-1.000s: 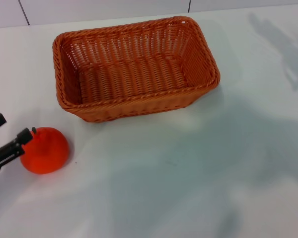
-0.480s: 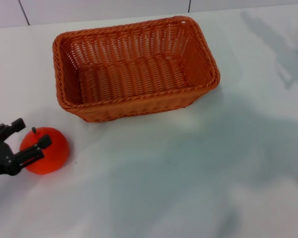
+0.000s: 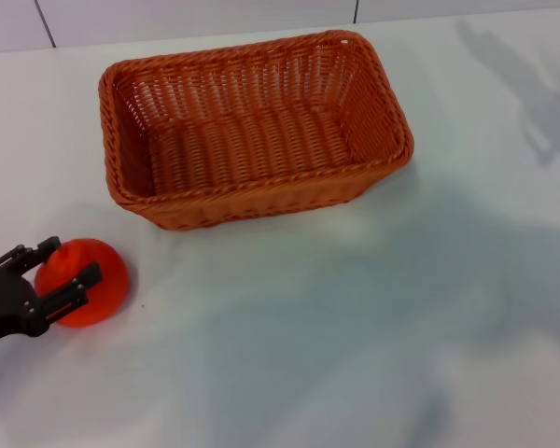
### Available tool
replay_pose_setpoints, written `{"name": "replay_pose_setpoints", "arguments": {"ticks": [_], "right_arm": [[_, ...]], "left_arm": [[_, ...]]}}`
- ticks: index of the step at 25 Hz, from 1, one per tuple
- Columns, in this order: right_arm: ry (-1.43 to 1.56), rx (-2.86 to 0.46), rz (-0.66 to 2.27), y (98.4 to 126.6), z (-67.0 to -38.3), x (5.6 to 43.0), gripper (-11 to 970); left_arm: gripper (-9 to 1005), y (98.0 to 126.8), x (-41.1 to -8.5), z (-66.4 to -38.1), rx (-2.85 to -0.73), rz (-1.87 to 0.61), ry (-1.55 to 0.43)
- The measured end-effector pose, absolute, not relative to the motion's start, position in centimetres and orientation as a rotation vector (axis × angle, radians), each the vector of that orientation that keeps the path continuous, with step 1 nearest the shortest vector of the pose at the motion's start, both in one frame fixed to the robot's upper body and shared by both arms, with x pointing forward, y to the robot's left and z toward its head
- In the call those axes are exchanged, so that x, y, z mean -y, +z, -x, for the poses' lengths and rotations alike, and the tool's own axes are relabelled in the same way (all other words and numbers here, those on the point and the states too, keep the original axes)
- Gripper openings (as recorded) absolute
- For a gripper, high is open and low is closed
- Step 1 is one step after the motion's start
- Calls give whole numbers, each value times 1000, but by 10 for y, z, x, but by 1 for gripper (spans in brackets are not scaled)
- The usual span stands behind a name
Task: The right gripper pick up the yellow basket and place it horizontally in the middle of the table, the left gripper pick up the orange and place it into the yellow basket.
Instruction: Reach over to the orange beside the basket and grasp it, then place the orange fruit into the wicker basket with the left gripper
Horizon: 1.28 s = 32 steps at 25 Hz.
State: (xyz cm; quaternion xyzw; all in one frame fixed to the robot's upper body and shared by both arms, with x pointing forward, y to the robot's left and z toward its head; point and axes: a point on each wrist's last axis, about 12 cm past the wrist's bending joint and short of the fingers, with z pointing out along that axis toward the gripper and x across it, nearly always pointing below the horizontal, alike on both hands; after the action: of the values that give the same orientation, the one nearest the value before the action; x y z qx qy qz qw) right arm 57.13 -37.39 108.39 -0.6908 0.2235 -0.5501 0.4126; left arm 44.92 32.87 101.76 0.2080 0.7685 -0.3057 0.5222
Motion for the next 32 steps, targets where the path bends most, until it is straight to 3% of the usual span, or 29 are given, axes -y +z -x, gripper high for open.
{"name": "replay_pose_setpoints", "arguments": {"ticks": [8,13,16,26,32], "right_arm": [[-1394,-553,1747,1087,-576,374,510],[-1395,-553,1752,1087,-577,374,509],[-1397,-554,1759,1086,-577,374,509],[-1398,-556,1764,1084,-574,375,509],[-1388,-548,1759,1082,-573,370,508]], "left_arm": [[745,1018,-326,-453,-1841,-522,-726],[546,1020,-326,-452,-1826,-533,-747],[344,1024,-326,-451,-1799,-541,-773],[219,1054,-347,-448,-1567,-411,-819],[172,1075,-326,-484,-1366,-324,-921]]}}
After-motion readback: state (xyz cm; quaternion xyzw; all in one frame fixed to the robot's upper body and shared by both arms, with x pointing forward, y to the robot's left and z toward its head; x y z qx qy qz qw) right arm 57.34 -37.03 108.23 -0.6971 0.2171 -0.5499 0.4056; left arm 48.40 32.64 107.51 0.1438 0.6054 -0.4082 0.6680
